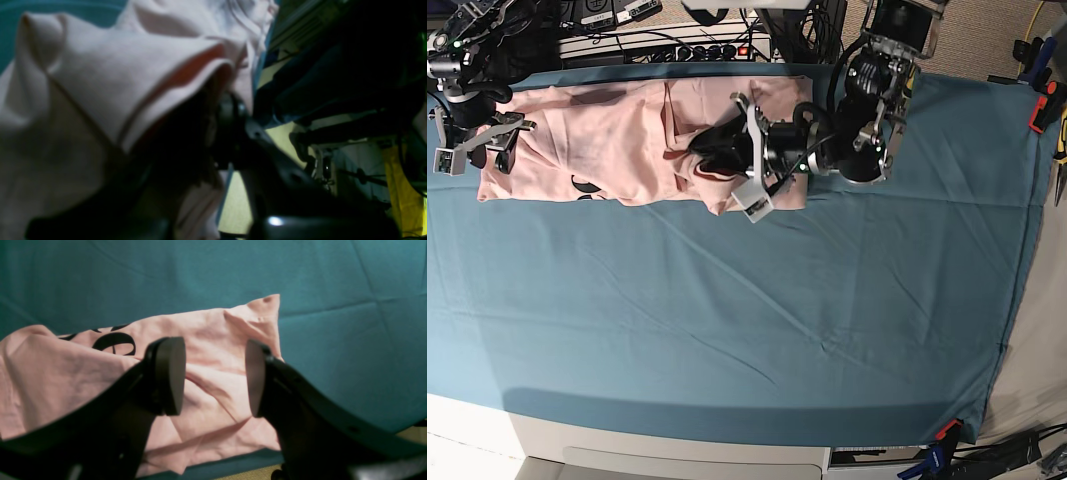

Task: Fold the T-shirt properly
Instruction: 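Drag the shirt end with the left gripper toward the right gripper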

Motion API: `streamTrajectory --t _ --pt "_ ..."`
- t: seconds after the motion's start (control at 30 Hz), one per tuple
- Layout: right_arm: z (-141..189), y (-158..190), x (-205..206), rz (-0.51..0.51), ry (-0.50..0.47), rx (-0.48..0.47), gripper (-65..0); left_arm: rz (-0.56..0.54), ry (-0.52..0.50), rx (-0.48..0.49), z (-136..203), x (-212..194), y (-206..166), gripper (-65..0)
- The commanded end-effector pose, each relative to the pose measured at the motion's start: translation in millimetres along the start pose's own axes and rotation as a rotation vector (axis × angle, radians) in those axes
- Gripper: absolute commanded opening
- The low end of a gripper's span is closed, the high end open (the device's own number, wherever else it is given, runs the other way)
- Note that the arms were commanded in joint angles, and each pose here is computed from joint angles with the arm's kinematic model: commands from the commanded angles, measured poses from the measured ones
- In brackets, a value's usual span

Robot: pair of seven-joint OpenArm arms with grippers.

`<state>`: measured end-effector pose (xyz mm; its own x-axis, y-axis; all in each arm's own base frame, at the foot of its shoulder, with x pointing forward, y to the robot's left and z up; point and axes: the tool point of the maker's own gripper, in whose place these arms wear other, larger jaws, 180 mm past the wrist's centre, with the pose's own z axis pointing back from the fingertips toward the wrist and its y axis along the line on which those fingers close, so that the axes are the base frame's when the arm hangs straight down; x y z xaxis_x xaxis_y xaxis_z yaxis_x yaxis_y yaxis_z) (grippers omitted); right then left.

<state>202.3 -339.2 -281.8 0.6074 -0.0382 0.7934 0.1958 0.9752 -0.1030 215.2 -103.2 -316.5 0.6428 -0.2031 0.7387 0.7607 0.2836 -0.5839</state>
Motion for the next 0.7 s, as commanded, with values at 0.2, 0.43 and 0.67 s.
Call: streamTrajectory --t 0.2,0.43,0.67 --pt "2.9 -1.4 15.0 0.012 -0.055 -0.003 -35.9 0.023 -0.038 -0.011 -1.5 10.2 1.6 -65.0" --pt "2.9 -1.4 15.2 0.012 -0.056 -0.002 -35.9 0.026 -0.039 -0.012 -1.6 9.8 1.1 -65.0" --pt "2.9 -1.4 15.4 0.012 -0.057 -0.002 -35.9 0.037 -0.051 -0.036 -1.4 12.2 -3.0 -65.0"
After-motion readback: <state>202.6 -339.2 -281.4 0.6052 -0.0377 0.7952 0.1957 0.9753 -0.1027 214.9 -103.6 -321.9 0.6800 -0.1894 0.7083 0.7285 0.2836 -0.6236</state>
